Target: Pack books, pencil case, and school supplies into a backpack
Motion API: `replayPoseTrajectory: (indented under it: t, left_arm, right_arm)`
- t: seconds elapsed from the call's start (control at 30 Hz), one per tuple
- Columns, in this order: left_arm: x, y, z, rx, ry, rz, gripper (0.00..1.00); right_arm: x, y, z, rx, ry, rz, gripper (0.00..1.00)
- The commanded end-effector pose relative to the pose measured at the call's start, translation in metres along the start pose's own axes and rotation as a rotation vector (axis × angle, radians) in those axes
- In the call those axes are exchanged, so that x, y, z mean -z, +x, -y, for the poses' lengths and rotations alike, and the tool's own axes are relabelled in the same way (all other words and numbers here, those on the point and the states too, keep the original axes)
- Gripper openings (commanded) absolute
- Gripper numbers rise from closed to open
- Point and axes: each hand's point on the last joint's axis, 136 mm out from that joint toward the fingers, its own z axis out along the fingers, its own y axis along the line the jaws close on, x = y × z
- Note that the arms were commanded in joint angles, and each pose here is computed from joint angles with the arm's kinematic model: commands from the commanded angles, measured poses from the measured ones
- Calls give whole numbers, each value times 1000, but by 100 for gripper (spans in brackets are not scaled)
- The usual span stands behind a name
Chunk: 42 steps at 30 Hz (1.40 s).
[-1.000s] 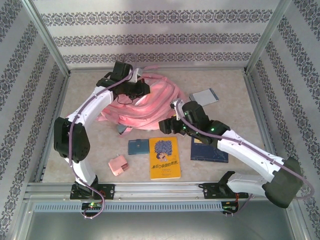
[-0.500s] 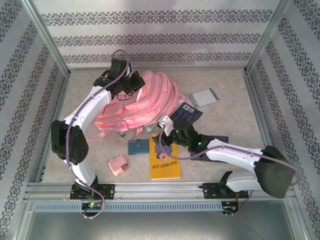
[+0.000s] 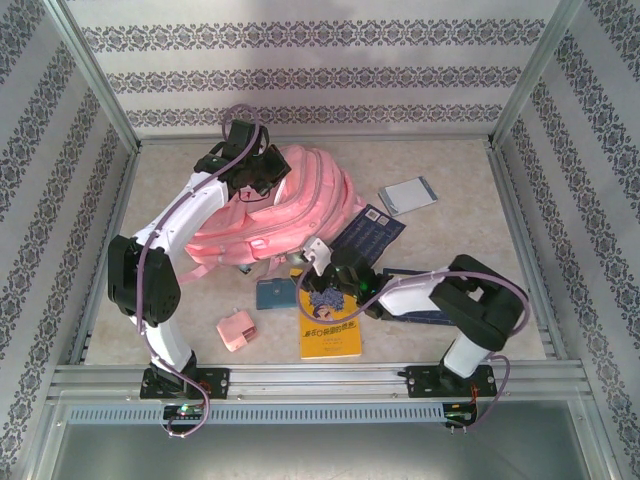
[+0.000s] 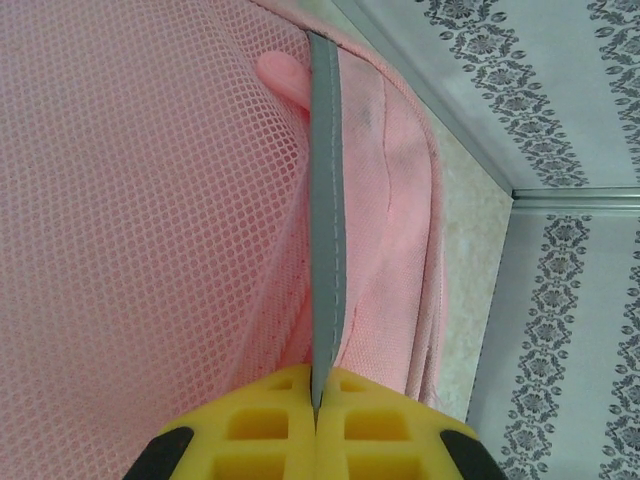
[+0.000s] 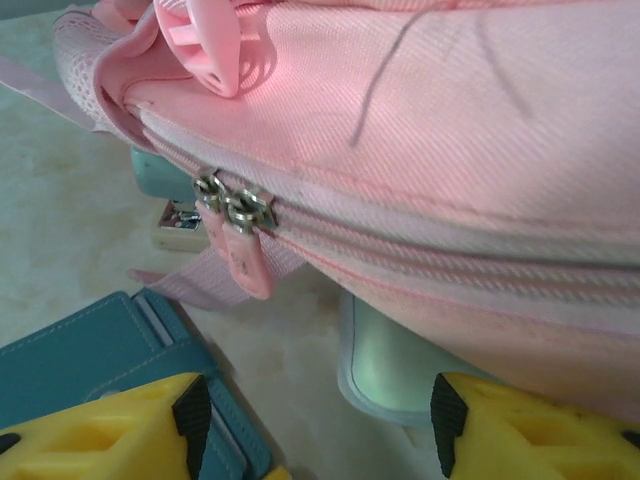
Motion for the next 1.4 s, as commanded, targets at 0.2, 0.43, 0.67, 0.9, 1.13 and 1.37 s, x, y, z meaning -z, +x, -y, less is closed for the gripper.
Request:
replayPoseTrajectory:
  t: [0.2, 0.43, 0.67, 0.9, 1.13, 1.37]
  left_arm:
    - [-6, -8, 17, 25, 62, 30, 0]
    - [-12, -9, 15, 47, 63, 25, 0]
    - [-14, -16, 10, 173, 56, 57, 0]
    - [-20, -16, 5, 262, 45, 64, 0]
    - [-19, -18, -2, 292, 36, 91, 0]
    - [-22, -16, -3, 311, 42, 85, 0]
  right_arm:
    - [-23, -33, -9, -45, -61, 169, 60]
    - [-27, -24, -13, -48, -79, 194, 59]
    - [-13, -10, 16, -127, 134, 235, 60]
    - [-12, 0, 11, -78, 160, 257, 65]
    - [-23, -6, 9, -92, 162, 274, 65]
    - [-36, -18, 4, -102, 129, 301, 61]
